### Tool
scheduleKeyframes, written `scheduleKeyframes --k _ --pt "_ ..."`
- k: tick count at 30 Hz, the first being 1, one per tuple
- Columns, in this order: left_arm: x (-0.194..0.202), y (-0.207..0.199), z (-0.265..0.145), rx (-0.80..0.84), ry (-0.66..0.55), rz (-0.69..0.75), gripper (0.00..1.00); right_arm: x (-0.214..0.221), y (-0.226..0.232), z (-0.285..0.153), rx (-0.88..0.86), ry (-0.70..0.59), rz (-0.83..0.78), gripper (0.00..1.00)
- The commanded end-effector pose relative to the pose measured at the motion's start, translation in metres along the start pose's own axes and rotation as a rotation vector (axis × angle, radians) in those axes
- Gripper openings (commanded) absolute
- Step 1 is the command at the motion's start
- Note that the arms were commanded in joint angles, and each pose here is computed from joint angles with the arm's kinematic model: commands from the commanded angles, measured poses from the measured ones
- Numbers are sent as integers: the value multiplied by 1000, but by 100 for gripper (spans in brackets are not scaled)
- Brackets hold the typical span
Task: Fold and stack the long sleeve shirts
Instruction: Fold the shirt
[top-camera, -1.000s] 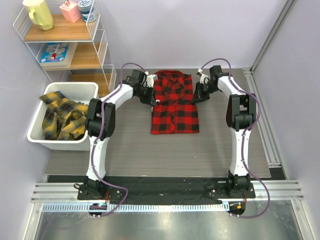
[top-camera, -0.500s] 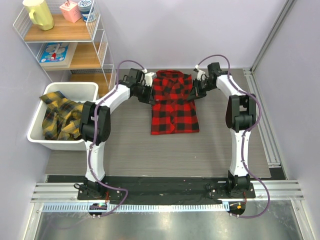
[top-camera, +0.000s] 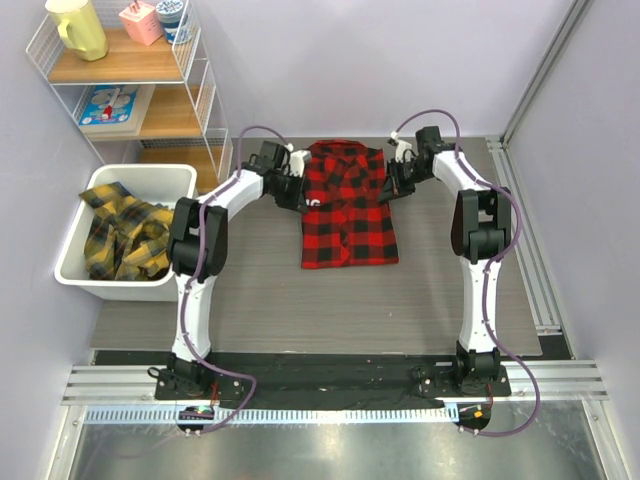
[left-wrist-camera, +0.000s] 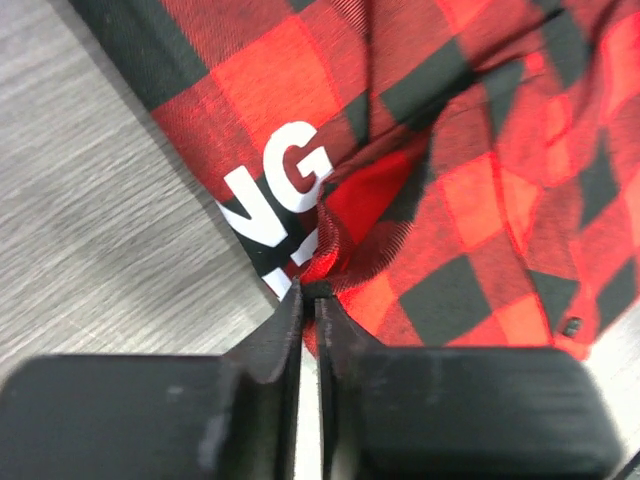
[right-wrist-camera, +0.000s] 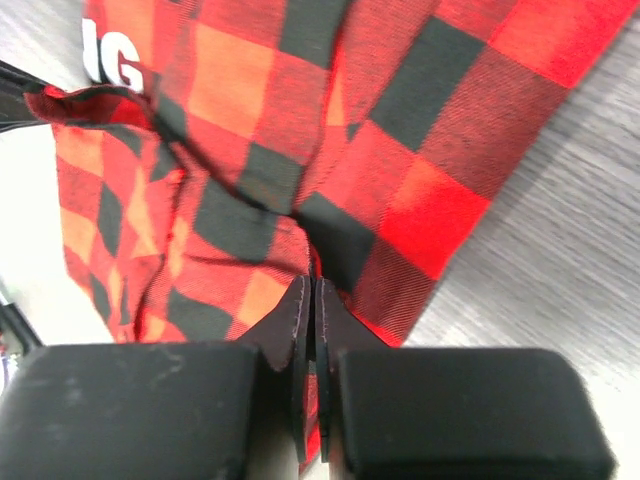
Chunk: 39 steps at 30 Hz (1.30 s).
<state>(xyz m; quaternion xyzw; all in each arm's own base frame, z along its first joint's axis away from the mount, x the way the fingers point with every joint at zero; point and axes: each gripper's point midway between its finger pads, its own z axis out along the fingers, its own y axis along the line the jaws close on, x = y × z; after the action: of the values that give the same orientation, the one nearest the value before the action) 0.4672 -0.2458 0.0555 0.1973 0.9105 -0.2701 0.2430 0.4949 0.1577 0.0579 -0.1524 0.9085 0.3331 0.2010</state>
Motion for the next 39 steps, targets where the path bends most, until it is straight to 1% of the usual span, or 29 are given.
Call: scheduleKeyframes --k 1,2,3,4,5,6,7,8,9,10,11,12,13,14,15,16,17,18,19,21,22,23,24,25,26,27,32,37,39 --pt "-15 6 -1 -25 -27 17 13 -10 -14 -1 62 -22 -56 17" --pt "-10 8 -2 -33 -9 11 16 -6 -13 -3 69 -7 -56 21" --pt "-10 12 -5 -43 -6 16 24 -6 -15 -7 77 -5 -65 25" --pt "-11 11 -13 -51 -11 24 28 -9 -13 -14 89 -13 -71 32" --pt "-13 12 -19 -56 -21 52 35 -11 -15 -22 95 -19 -67 36" --pt "-14 14 -26 -60 -38 69 38 -14 -14 -30 101 -28 -80 39" --pt "-16 5 -45 -57 -71 98 42 -22 -9 -44 110 -47 -101 48" --pt "-18 4 -52 -62 -100 163 47 -25 -8 -50 118 -55 -123 50" --pt "-18 -5 -60 -57 -116 261 49 -28 -7 -56 123 -63 -159 53" --pt "-7 -15 -71 -63 -112 322 50 -33 2 -64 118 -84 -189 55" --pt "-4 -23 -76 -83 -108 390 51 -34 7 -66 106 -96 -199 55" --pt "1 -27 -77 -100 -94 530 51 -36 13 -67 88 -106 -211 55" --pt "22 -44 -75 -131 -59 622 51 -35 23 -67 52 -112 -219 53" --pt "27 -48 -74 -156 -59 698 51 -35 29 -64 35 -113 -231 52" --pt "29 -58 -69 -171 -86 778 51 -34 34 -63 23 -110 -235 52" --pt "27 -76 -72 -193 -117 902 52 -32 43 -55 9 -102 -248 51" --pt "50 -77 -62 -188 -87 942 54 -31 48 -52 -11 -99 -252 49" --pt "52 -83 -59 -193 -100 980 54 -30 54 -49 -28 -97 -258 48" --pt "49 -102 -53 -192 -142 1053 54 -26 64 -40 -55 -86 -270 47" --pt "63 -110 -42 -183 -128 1110 54 -20 80 -30 -112 -69 -287 42" --pt "62 -119 -38 -185 -156 1132 54 -18 86 -25 -133 -61 -295 42" --pt "67 -130 -32 -171 -155 1174 54 -14 98 -18 -166 -48 -307 40" --pt "75 -134 -25 -160 -143 1196 54 -10 100 -10 -185 -32 -301 38" --pt "82 -137 -20 -150 -129 1213 54 -9 103 -6 -197 -27 -304 37" --pt "77 -142 -17 -159 -160 1247 54 -5 107 2 -212 -16 -306 37" --pt "85 -147 -9 -148 -148 1268 54 -5 109 6 -225 -13 -304 36" --pt "99 -153 11 -129 -151 1332 54 3 94 36 -238 14 -251 35" --pt "109 -138 29 -189 -89 1372 54 20 72 56 -204 58 -243 34" --pt "106 -133 33 -220 -80 1374 51 27 65 62 -201 75 -233 34"
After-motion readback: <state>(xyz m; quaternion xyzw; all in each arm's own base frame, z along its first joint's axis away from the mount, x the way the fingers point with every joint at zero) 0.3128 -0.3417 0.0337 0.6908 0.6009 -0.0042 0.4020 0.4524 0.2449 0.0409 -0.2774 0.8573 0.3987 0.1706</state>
